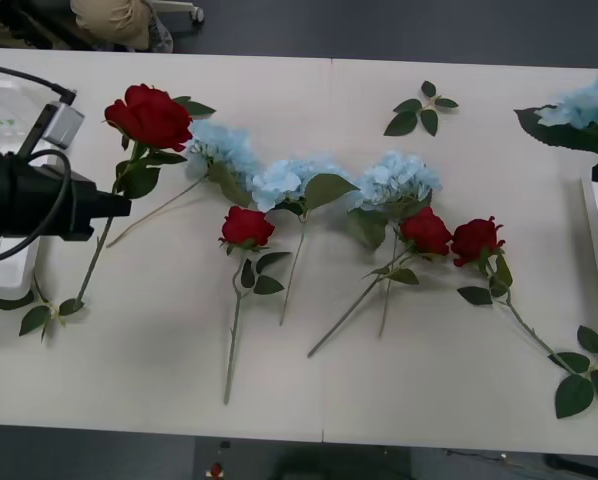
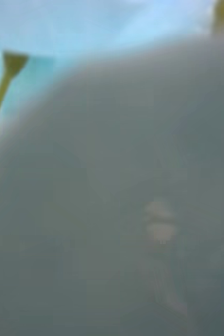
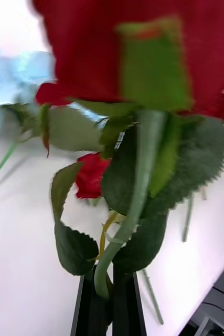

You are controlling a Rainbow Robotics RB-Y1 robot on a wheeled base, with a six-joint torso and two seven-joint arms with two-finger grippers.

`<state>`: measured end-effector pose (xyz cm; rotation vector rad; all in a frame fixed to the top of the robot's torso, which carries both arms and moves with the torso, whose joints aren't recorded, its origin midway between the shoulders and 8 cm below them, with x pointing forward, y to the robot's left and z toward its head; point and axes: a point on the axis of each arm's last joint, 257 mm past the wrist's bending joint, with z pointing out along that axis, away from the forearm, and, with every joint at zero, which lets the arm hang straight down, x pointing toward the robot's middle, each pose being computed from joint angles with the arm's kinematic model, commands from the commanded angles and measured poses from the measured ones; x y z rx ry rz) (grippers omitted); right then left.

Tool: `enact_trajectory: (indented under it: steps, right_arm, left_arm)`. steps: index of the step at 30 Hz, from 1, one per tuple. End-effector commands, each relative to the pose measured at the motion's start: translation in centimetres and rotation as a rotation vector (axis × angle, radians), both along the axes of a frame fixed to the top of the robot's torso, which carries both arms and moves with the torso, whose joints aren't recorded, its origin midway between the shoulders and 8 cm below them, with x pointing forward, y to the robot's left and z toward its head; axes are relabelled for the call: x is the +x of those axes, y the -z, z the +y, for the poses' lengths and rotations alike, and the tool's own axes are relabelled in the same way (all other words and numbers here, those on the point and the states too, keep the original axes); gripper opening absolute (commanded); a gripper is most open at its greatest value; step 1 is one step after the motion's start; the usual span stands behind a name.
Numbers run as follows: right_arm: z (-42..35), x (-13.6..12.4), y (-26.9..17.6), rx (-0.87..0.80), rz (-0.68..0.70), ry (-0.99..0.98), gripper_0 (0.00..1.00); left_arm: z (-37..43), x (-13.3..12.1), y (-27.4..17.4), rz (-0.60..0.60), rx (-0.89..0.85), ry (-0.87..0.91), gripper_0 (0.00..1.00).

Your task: Put the red flowers into the right box and the blue flowers into the left box

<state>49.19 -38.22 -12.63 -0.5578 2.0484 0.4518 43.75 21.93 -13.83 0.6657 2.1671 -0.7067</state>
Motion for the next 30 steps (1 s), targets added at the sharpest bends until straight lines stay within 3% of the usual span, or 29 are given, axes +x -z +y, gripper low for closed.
enact_trajectory:
  steps: [1, 6, 14, 20, 30]
  right_arm:
    - [1.4, -2.0, -3.7, -0.06, -0.188, -0.12, 0.0]
    - [2.1, -3.9, -3.9, -0.084, -0.33, -0.214, 0.0]
    - [1.4, -4.8, -2.7, 0.016, -0.311, -0.18, 0.0]
    - [1.5, -4.6, -2.7, 0.014, -0.312, -0.181, 0.0]
    - [0.3, -3.6, -0.2, 0.069, -0.083, -0.044, 0.0]
  left_arm:
    - [-1.8, -2.3, -2.1, -0.106, -0.052, 0.16, 0.0]
    - [-6.7, -3.3, -5.3, -0.216, -0.172, 0.307, 0.0]
    - [-16.0, -3.7, -8.1, -0.401, -0.354, 0.433, 0.0]
    - [-21.7, -3.8, -9.1, -0.435, -0.472, 0.424, 0.0]
    - [-27.7, -4.3, -10.8, -0.462, -0.582, 0.405, 0.0]
